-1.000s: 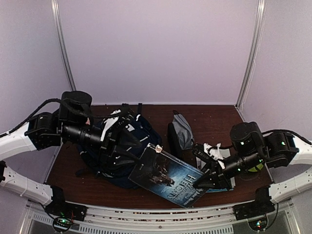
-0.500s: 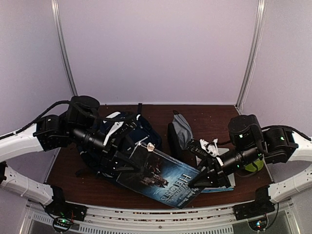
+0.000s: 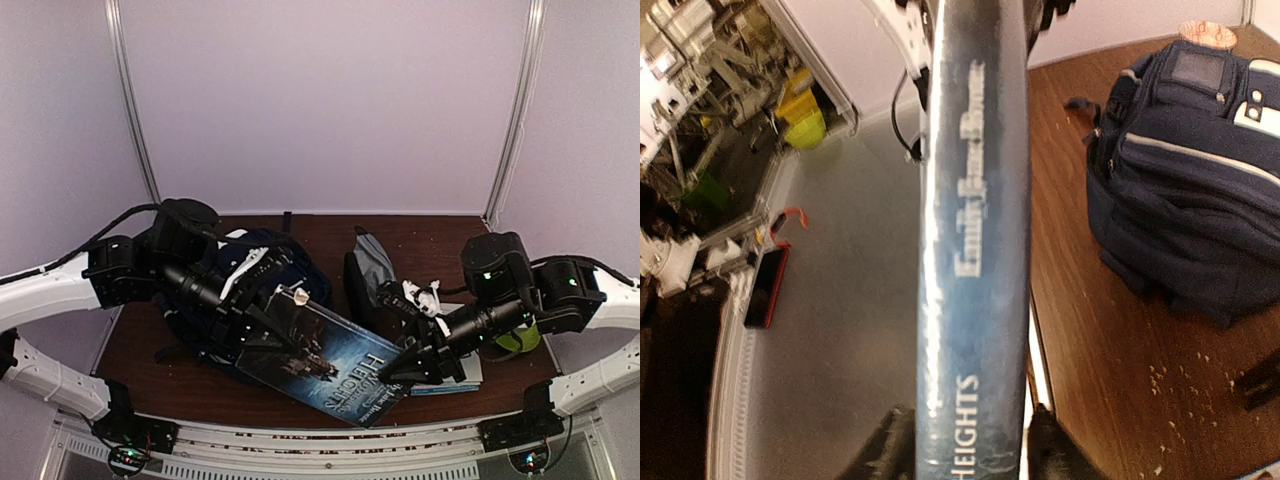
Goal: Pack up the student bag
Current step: Pick up the book from the center of the board.
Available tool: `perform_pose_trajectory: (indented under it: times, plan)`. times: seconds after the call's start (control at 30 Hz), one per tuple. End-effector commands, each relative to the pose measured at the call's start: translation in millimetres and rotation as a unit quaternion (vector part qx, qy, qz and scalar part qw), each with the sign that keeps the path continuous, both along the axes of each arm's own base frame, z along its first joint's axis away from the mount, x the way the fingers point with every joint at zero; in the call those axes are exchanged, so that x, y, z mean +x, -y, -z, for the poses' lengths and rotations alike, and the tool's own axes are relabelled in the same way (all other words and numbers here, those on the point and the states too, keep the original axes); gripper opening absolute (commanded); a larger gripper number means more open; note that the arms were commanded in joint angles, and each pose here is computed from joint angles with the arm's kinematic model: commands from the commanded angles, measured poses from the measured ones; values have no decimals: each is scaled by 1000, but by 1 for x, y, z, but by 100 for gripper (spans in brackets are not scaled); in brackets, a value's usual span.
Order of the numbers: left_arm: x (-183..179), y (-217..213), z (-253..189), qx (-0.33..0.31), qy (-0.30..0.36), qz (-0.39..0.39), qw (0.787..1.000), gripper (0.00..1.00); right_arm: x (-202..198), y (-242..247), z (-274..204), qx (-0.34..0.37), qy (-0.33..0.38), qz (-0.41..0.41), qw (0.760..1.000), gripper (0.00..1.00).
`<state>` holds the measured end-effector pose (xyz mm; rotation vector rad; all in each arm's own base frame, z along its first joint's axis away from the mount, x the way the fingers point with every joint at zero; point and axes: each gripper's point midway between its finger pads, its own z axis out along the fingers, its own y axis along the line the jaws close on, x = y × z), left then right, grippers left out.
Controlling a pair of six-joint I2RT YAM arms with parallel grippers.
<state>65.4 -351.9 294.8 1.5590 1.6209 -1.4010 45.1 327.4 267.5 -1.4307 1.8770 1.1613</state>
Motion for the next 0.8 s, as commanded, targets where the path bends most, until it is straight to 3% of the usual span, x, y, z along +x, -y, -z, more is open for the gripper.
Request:
perform_pose_trajectory:
  times: [0.0, 0.1, 0.23, 0.4, 0.57, 0.77]
  plan:
    - [-9, -7, -70, -129, 34, -1, 991, 0, 13, -14, -71, 159, 24, 40, 986, 52]
    - [-6, -14, -91, -177, 45, -29, 983, 0, 24, -13, -75, 214, -6, 90, 973, 67]
    - [-2, -21, -106, -218, 46, -55, 973, 0, 31, -16, -74, 259, -55, 118, 957, 79]
    - [5, -22, -104, -238, 35, -83, 967, 0, 30, -16, -83, 318, -102, 123, 934, 79]
    - [15, -25, -104, -260, 17, -120, 958, 0, 29, -17, -86, 333, -110, 123, 929, 70]
    - [25, -35, -107, -287, 2, -164, 944, 0, 29, -11, -85, 347, -121, 128, 921, 75]
